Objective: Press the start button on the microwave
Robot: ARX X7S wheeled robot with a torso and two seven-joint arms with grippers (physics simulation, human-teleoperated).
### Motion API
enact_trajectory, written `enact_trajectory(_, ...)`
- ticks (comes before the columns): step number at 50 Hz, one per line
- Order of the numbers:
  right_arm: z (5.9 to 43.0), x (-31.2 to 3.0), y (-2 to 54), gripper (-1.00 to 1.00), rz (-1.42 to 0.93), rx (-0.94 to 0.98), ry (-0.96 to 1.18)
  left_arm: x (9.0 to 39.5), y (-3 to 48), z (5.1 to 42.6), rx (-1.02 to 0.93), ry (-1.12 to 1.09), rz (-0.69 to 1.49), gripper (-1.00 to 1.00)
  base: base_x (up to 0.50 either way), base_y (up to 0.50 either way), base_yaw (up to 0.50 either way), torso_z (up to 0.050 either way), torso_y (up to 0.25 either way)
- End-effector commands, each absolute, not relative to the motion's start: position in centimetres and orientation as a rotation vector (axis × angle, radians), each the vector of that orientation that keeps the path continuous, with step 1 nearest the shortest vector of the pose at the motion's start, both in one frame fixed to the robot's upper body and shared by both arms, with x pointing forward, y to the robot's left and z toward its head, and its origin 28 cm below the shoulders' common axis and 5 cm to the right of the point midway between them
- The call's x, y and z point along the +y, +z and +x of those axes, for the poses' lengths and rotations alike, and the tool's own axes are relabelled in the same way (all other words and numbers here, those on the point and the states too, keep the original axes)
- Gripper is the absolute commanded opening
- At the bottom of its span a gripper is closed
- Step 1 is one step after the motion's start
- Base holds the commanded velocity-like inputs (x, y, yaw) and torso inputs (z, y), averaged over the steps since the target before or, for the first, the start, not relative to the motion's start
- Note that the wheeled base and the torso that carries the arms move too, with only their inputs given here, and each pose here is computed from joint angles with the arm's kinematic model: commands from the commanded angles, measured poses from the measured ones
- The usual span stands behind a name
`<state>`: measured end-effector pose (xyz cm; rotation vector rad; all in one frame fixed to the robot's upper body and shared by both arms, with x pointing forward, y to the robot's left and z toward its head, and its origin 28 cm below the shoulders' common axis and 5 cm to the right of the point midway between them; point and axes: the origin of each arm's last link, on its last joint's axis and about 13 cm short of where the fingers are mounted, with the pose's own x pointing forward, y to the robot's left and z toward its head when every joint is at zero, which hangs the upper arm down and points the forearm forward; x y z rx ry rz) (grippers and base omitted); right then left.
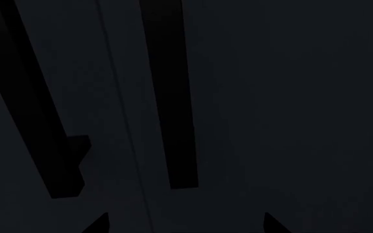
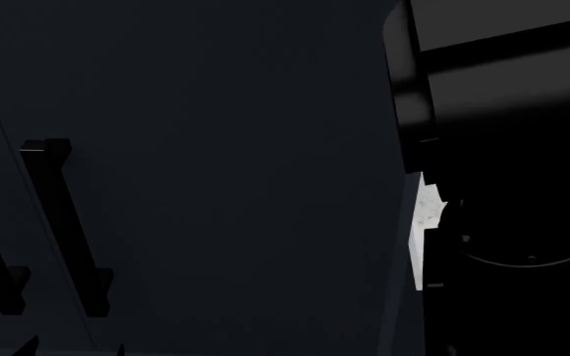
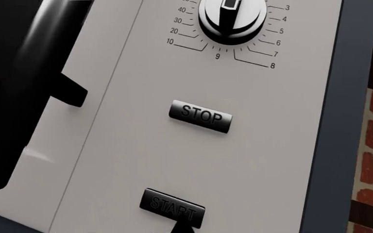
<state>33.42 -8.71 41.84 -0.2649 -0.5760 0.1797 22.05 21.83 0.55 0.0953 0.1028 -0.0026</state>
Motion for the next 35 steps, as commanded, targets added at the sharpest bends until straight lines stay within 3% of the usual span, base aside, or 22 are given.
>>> enact_trajectory(1,34.4,-8.8,41.9,-1.00,-0.231,-0.552,0.197,21.8,0.4,22.2,0.106,0.003,0.083,1.00,0.00,0.00,0.00,0.000,0.000)
enact_trajectory(35,37.0,-8.6,42.7,-1.00,-0.208,-0.493,0.210,22.2,0.2,22.1,0.111,0.021,0.072,1.00,0.01,0.00,0.01,0.003,0.000)
